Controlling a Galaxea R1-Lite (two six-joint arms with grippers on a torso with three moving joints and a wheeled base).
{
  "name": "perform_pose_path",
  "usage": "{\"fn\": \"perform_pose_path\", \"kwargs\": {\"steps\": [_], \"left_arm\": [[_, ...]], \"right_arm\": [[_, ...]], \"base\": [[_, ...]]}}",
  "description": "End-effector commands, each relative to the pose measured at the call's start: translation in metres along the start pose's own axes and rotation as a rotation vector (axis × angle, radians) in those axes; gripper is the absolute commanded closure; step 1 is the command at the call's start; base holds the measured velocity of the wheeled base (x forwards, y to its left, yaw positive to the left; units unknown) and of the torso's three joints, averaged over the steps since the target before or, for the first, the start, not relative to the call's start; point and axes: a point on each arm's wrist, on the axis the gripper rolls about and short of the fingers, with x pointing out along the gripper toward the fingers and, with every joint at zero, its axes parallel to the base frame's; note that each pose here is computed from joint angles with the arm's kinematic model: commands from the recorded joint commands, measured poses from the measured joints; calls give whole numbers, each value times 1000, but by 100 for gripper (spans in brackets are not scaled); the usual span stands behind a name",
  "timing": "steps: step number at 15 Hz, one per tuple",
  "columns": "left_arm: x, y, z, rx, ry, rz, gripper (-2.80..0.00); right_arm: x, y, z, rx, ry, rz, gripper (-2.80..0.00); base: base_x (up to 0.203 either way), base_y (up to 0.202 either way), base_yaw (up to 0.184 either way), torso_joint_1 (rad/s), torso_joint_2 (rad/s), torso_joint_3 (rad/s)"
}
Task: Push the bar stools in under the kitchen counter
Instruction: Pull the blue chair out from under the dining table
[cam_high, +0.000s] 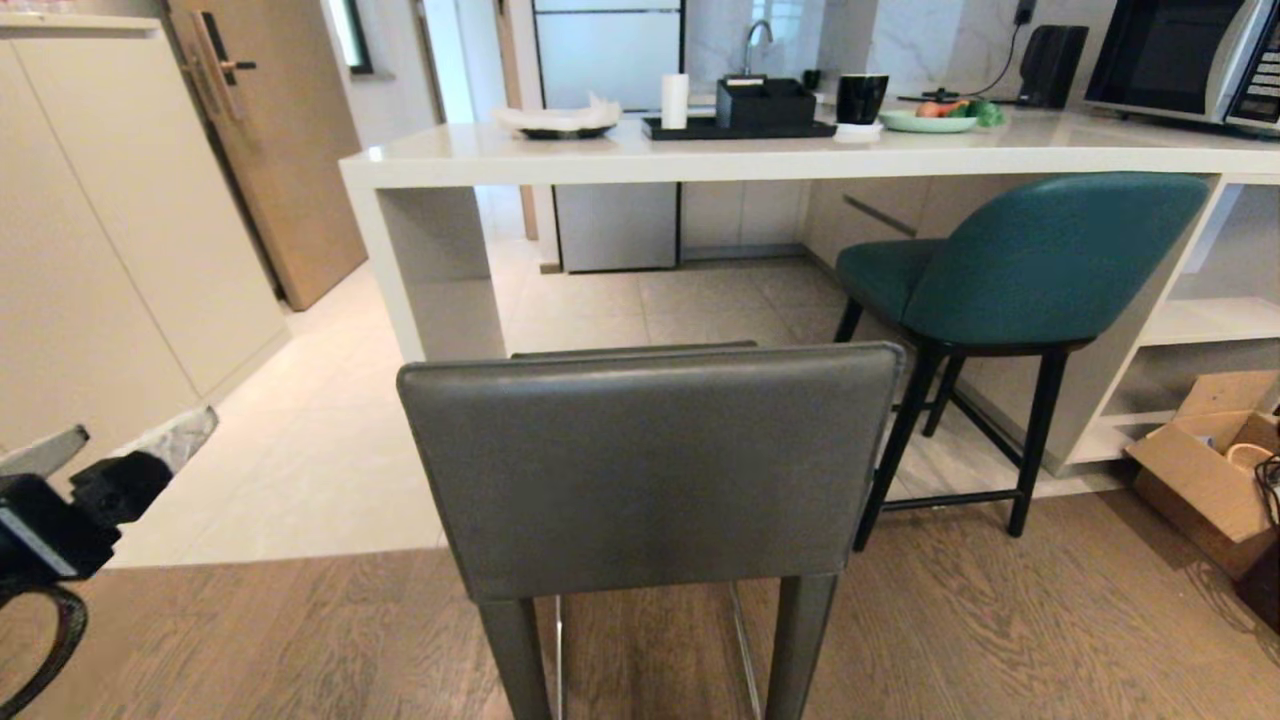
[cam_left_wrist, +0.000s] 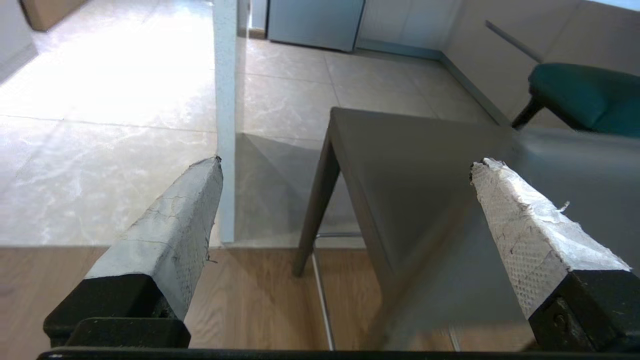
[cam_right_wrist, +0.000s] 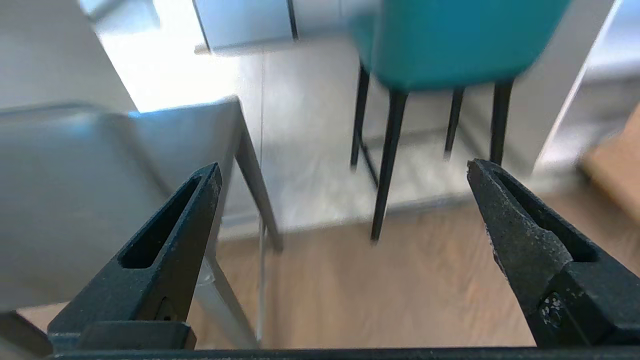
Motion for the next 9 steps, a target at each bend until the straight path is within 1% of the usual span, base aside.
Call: {"fn": "perform_pose_path", "kwargs": {"steps": [1,3,4,5,6,7,9], "left_arm": [[-45,-5,12,23,-142,-26,-280],[-74,-5,7,73,-177,-26,-280],[-89,-5,2,98,-176,-27,-280],[-101,-5,-4,119,-157,-26,-280],[-113,-4,-11,140,-123,-24,-280],[-122,-3,-17,158,-94,-20,-280],[-130,-3,-25,193,-79,8,-280]], "right_arm": [[-46,6,3,-41,-143,19,-280],[-76,11,-6,-67,-170,72,-280],[-90,13,-12,-77,-182,111,-280],[-100,15,-17,-85,-185,157,-280],[-106,16,-22,-88,-164,220,-280],[-108,15,-21,-86,-164,256,-280],[-111,12,-18,-80,-157,323,-280]], "base": [[0,0,0,0,0,0],[0,0,0,0,0,0],[0,0,0,0,0,0],[0,0,0,0,0,0],[0,0,0,0,0,0],[0,0,0,0,0,0],[0,0,0,0,0,0]]}}
